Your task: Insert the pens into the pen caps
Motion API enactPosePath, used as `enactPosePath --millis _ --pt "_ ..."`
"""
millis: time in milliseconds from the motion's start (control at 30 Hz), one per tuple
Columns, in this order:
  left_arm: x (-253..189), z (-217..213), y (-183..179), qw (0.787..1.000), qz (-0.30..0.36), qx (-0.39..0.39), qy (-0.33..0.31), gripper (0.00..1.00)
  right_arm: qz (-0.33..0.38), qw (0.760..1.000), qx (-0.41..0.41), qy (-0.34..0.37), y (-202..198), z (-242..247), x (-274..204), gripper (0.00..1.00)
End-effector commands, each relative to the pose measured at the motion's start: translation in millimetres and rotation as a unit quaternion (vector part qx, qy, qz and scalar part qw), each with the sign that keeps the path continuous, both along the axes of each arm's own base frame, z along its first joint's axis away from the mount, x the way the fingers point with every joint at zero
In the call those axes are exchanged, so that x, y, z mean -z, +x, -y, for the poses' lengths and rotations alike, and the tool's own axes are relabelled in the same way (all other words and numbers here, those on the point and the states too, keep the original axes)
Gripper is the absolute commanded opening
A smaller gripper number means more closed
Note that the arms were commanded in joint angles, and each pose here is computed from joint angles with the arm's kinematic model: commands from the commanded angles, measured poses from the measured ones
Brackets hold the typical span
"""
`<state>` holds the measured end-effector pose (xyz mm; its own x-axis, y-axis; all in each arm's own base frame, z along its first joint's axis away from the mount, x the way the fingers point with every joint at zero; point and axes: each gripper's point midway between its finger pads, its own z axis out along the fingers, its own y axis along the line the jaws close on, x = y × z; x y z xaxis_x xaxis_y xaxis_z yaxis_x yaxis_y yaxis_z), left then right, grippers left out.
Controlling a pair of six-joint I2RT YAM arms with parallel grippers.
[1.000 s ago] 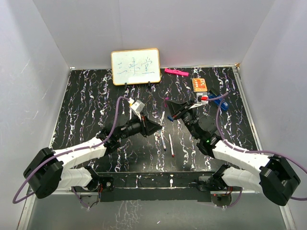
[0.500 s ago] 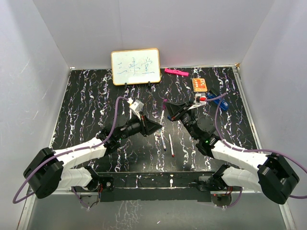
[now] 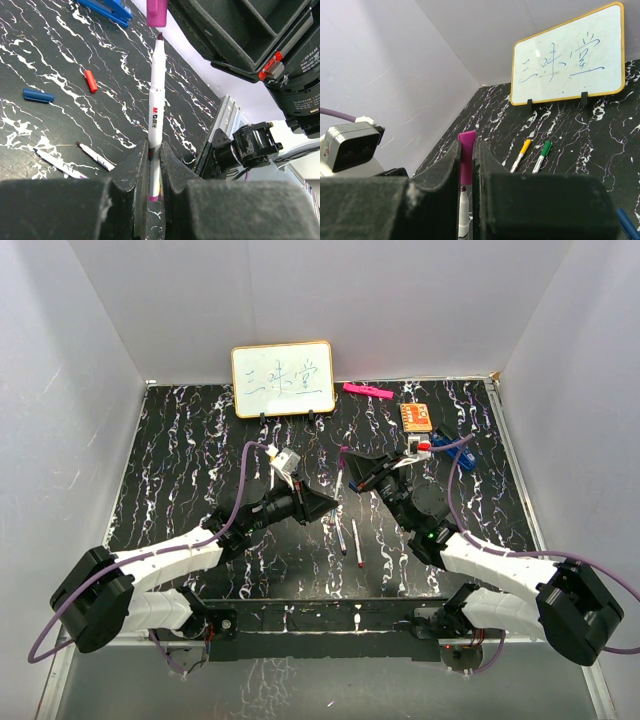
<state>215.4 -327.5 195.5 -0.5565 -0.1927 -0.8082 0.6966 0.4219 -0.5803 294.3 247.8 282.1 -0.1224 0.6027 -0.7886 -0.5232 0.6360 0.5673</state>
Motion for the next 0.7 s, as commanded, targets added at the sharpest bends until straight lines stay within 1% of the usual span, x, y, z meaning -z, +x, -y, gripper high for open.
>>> enactPosePath --millis 0,667 --pt "-8 0 -2 1.000 0.014 0.002 -0.011 0.00 0.030 0.999 -0.001 0.024 -2 0 -22 0.00" --pt "-14 0 4 1.000 0.023 -0.010 -0.017 0.00 0.009 1.000 -0.019 0.019 -6 -6 -8 0.00"
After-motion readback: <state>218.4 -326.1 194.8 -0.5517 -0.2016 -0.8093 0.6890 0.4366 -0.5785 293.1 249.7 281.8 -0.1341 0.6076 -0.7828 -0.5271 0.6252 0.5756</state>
